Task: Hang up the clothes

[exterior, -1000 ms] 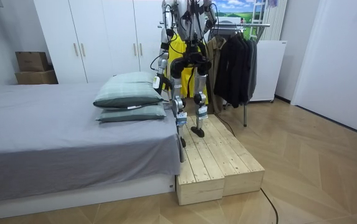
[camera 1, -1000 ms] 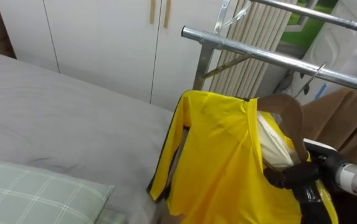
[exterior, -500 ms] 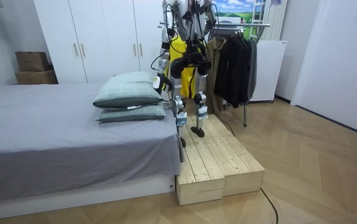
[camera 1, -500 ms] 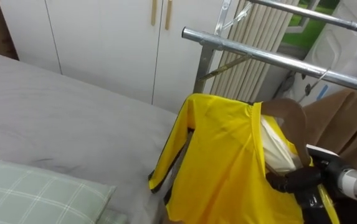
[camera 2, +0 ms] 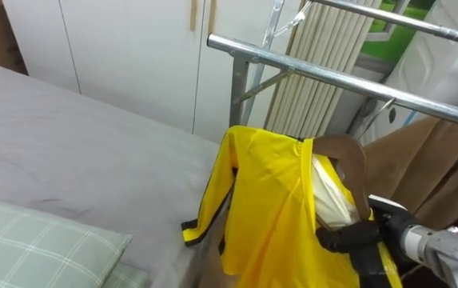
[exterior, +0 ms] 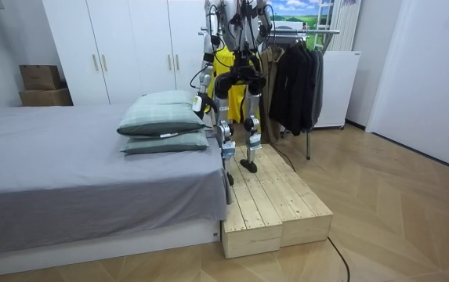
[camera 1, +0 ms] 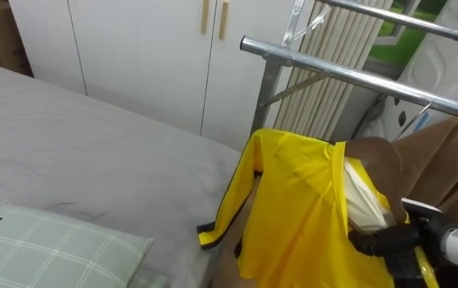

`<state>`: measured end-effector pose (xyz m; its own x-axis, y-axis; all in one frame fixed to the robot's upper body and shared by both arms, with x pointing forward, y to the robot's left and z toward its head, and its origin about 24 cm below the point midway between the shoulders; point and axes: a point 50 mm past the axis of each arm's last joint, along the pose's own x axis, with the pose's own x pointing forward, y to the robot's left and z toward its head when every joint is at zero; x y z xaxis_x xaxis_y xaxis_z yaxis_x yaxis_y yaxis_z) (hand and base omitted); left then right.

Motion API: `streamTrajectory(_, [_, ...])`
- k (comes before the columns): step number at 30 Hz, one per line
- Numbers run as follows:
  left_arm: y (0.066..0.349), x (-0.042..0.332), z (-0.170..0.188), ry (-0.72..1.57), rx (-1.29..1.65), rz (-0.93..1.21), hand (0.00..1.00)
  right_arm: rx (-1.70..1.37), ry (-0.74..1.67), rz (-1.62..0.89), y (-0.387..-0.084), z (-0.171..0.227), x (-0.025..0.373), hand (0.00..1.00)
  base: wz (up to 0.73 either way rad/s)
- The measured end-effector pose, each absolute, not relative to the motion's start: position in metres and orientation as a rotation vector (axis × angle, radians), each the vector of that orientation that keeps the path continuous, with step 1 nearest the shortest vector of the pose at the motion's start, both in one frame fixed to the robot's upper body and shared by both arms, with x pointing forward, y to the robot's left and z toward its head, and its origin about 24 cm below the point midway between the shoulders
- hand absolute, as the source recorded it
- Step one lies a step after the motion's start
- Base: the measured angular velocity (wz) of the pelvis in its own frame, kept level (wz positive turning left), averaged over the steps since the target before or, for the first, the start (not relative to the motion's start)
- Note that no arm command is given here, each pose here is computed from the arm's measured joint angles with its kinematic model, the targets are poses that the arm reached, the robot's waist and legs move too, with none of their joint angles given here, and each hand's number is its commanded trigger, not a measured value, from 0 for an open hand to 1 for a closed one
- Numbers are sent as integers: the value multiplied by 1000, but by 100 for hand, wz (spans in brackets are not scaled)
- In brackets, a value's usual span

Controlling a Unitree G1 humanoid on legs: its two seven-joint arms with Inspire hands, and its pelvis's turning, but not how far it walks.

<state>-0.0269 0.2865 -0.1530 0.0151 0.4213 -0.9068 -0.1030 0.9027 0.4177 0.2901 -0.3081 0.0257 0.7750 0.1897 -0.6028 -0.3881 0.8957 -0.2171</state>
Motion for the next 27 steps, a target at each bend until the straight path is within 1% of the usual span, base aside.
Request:
streamTrajectory(6, [287,-28,-153,1500,260,419,0,-351,591,295,-309,30,294,100,0])
streamTrajectory(9, [288,-32,-152,1490,246,432,0,-383,516,290,-305,52,310,100,0])
streamTrajectory(11, [289,-30,-151,1478,242,442,0,-441,479,278,-310,71,317,100,8])
streamTrajectory(13, [289,-30,-151,1472,242,443,0,-474,481,268,-314,75,317,100,6])
streamTrajectory(27, [289,-29,-151,1471,242,443,0,-615,402,271,-304,95,324,100,0])
